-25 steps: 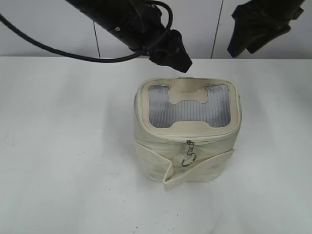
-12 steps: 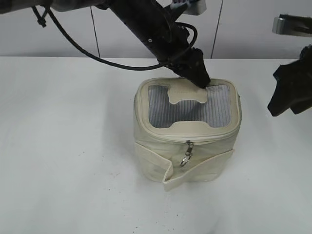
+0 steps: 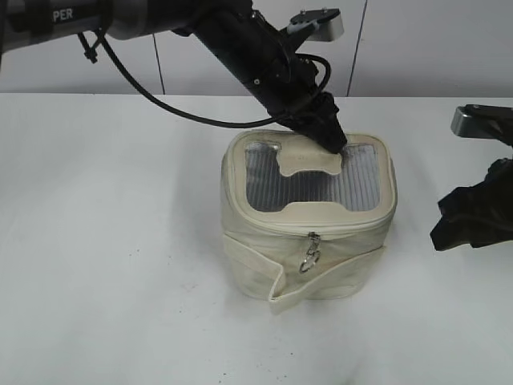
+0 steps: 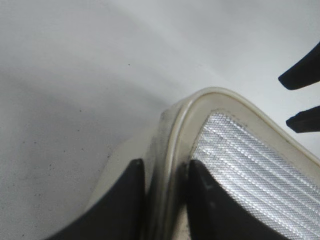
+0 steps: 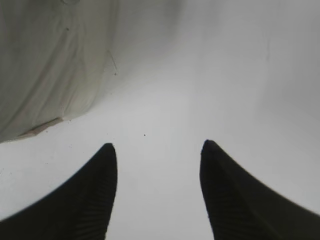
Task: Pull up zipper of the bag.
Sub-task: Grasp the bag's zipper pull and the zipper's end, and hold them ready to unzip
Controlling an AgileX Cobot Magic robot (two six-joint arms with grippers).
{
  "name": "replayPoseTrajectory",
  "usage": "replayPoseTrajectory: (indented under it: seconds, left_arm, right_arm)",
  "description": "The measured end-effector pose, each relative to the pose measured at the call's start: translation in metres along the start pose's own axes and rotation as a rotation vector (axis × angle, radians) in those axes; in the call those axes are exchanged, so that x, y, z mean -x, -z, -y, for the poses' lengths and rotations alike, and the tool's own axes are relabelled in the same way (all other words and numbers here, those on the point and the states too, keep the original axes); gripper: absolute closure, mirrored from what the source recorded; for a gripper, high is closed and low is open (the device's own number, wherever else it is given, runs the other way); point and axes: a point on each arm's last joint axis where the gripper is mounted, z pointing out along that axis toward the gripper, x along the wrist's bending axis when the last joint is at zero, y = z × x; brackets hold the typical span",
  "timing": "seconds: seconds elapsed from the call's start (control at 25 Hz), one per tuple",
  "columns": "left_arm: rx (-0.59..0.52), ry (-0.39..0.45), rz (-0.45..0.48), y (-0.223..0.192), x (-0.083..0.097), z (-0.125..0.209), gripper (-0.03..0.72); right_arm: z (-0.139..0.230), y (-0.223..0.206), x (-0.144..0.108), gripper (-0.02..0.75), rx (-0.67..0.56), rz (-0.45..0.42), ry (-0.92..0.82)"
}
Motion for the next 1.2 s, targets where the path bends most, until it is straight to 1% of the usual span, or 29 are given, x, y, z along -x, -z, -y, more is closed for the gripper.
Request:
replayPoseTrajectory:
  seconds: [0.04,0.08,0.12,0.4,0.6,0.76,0.92,1.08,1.2]
  left_arm:
    - [0.0,-0.003,0.0,0.0,0.0,0.0,0.568]
    - [-0.002,-0.004,0.001,0.0,0.0,0.0,0.615]
    - [-0.003,-0.004,0.003,0.0,0.0,0.0,0.643]
    - [-0.008,-0.005,0.008,0.0,0.001,0.001,0.643]
    - [-0.013,-0.005,0.012,0.0,0.001,0.001,0.643]
    - [-0.017,-0.005,0.015,0.0,0.001,0.001,0.643]
    - [-0.021,-0.007,0.015,0.0,0.001,0.002,0.643]
    - [-0.023,-0.009,0.014,0.001,0.002,0.002,0.643]
    - [-0.023,-0.009,0.012,0.001,0.001,0.002,0.643]
  right_arm:
    - [0.001,-0.001,0.0,0.339,0.008,-0.003,0.003]
    - [0.0,-0.001,-0.001,0.339,0.018,-0.009,0.006]
    - [-0.001,-0.002,-0.001,0.339,0.031,-0.013,0.02]
    - [-0.01,-0.001,-0.004,0.344,0.142,-0.038,0.139]
    - [-0.015,-0.004,-0.011,0.347,0.204,-0.111,0.262]
    - [-0.018,-0.017,-0.012,0.35,0.214,-0.15,0.331]
    - [-0.021,-0.031,-0.009,0.355,0.214,-0.161,0.349]
    - [-0.031,-0.04,-0.007,0.391,0.249,-0.157,0.372]
    - [-0.037,-0.047,-0.006,0.451,0.256,-0.162,0.367]
